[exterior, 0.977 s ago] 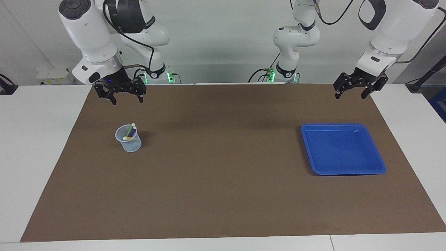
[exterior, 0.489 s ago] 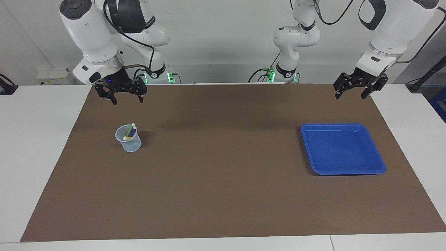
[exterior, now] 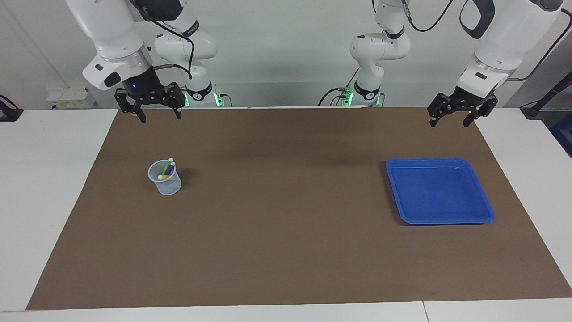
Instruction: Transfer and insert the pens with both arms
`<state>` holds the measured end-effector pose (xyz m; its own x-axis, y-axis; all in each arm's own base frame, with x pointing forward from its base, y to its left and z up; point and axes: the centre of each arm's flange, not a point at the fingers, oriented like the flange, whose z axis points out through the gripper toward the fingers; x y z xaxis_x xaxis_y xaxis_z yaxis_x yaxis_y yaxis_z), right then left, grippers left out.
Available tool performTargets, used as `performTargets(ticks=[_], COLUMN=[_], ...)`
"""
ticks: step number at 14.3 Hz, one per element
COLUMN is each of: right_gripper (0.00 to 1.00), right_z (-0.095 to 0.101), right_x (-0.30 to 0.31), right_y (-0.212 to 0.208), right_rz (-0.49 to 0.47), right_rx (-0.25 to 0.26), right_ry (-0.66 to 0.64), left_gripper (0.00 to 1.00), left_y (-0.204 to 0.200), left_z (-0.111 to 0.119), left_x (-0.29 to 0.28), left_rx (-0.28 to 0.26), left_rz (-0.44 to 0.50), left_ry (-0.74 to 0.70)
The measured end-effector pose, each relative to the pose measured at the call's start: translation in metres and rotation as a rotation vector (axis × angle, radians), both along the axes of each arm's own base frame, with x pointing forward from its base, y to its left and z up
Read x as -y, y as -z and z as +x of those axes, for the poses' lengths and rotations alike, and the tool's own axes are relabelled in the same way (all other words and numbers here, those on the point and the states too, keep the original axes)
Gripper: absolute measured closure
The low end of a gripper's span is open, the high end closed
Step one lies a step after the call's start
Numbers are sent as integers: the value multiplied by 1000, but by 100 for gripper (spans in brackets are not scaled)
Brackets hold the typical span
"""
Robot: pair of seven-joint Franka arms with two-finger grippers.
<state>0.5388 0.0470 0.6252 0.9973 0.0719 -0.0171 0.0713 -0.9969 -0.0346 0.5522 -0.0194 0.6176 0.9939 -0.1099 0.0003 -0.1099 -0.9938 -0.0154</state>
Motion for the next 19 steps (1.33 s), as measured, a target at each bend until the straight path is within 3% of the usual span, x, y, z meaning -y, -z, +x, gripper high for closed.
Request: performTargets(ticks=[6, 19], right_gripper=[0, 0], right_z=[4, 5], right_x=[37, 37], right_y=[-6, -8], right_rz=[1, 1], right_rx=[-16, -19], right_ry=[82, 83], left_gripper=[0, 0], left_y=[0, 0], left_z=[0, 0], left_x=[0, 0], left_rx=[0, 1], left_rz=[0, 0], left_ry=[0, 0])
